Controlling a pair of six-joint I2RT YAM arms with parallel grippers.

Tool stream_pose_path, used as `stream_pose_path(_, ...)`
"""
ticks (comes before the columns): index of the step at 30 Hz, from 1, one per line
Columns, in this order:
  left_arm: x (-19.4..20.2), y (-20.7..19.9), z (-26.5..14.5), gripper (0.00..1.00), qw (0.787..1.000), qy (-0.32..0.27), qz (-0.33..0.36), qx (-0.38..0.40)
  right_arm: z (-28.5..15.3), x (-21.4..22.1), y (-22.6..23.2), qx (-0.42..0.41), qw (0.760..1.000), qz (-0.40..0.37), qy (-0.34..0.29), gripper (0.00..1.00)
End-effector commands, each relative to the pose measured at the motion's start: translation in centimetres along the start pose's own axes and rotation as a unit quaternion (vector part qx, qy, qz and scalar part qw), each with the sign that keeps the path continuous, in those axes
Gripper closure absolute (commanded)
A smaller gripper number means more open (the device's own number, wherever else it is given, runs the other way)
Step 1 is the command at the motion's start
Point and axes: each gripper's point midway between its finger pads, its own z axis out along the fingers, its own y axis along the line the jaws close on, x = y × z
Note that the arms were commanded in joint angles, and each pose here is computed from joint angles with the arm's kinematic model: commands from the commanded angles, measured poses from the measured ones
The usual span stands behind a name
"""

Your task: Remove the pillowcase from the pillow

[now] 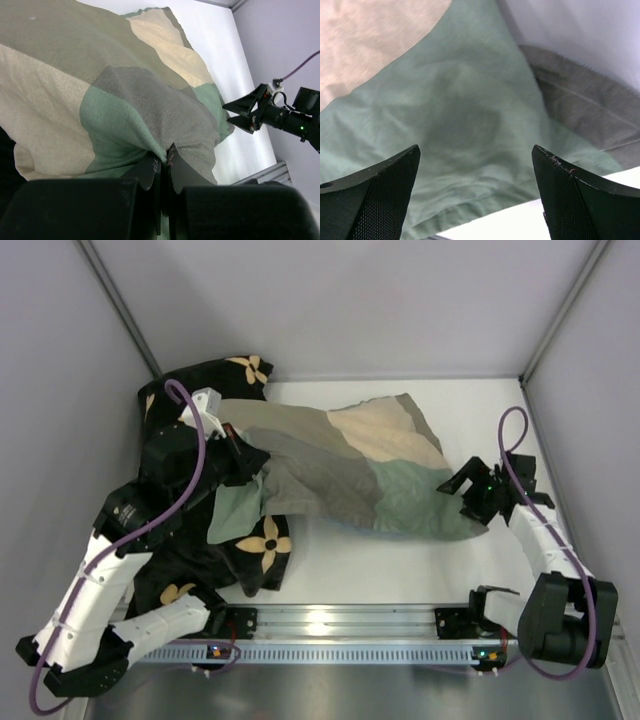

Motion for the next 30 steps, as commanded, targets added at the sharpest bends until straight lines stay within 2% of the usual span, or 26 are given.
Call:
stream_pose_path(1,-4.0,-0.3,-1.0,1.0,0.997,-0.075,0.011,-0.011,1.4,-0.9,-2.0,0.028,0.999,0.005,-0.03,0.12)
stream_pose_path(6,-2.8,0.4,-0.4,1.0,0.998,-0.062,0.011,-0.018,2.1,-1.0,-4.2,0.069,0.996,0.012,-0.052,0.14)
stream_pose_path(10,-2.3,0.3,-0.4,1.0,0.998,-0.055,0.014,-0.012,3.2,-0.8,-4.9,0.077,0.996,0.001,-0.042,0.14)
stream_pose_path(12,-2.2,0.0,-0.5,1.0,0.998,-0.054,0.014,-0.002,4.2,-0.7,-3.8,0.037,0.999,-0.011,-0.034,0.14)
stream_pose_path(14,-2.2,-0.2,-0.6,1.0,0.998,-0.053,0.013,0.004,5.6,0.7,-2.5,-0.008,1.0,-0.002,0.008,0.14)
stream_pose_path(15,-2.1,-0.3,-0.6,1.0,0.999,-0.05,0.014,0.008,6.2,0.5,-1.7,-0.032,0.999,-0.005,0.008,0.17)
stream_pose_path(17,-2.0,-0.4,-0.6,1.0,0.999,-0.047,0.012,0.012,7.6,1.7,-1.6,-0.03,0.999,0.001,0.035,0.21)
stream_pose_path(19,-1.8,-0.5,-0.7,1.0,0.999,-0.044,0.011,0.015,8.3,2.1,-1.8,-0.015,0.999,-0.006,0.035,0.28)
stream_pose_path(20,-1.7,-0.5,-0.6,1.0,0.999,-0.042,0.011,0.016,8.5,2.0,-2.4,0.004,1.0,-0.004,0.025,0.37)
stream_pose_path(22,-1.5,-0.5,-0.7,1.0,0.999,-0.04,0.009,0.018,8.4,1.4,-2.2,0.01,1.0,-0.023,-0.004,0.45)
stream_pose_path(23,-1.3,-0.4,-0.7,1.0,0.999,-0.038,0.009,0.018,8.3,1.4,-2.2,0.013,0.999,-0.032,-0.009,0.58)
stream_pose_path(25,-1.2,-0.5,-0.8,1.0,0.999,-0.037,0.008,0.022,7.7,0.9,-1.6,0.008,0.999,-0.044,-0.024,0.72)
stream_pose_path(26,-1.3,-0.7,-0.8,1.0,0.999,-0.038,0.005,0.025,7.5,0.7,-1.4,0.005,0.998,-0.05,-0.029,0.89)
stream_pose_path(27,-1.1,-0.7,-0.8,1.0,0.999,-0.036,0.006,0.028,7.3,0.4,-1.0,-0.001,0.998,-0.055,-0.033,0.96)
stream_pose_path(28,-1.1,-1.0,-0.8,1.0,0.999,-0.034,0.003,0.035,7.0,0.0,-0.6,-0.006,0.997,-0.063,-0.041,1.0)
stream_pose_path(30,-1.1,-1.4,-0.7,1.0,0.999,-0.032,0.002,0.043,6.0,-0.4,0.2,-0.015,0.996,-0.071,-0.048,1.0)
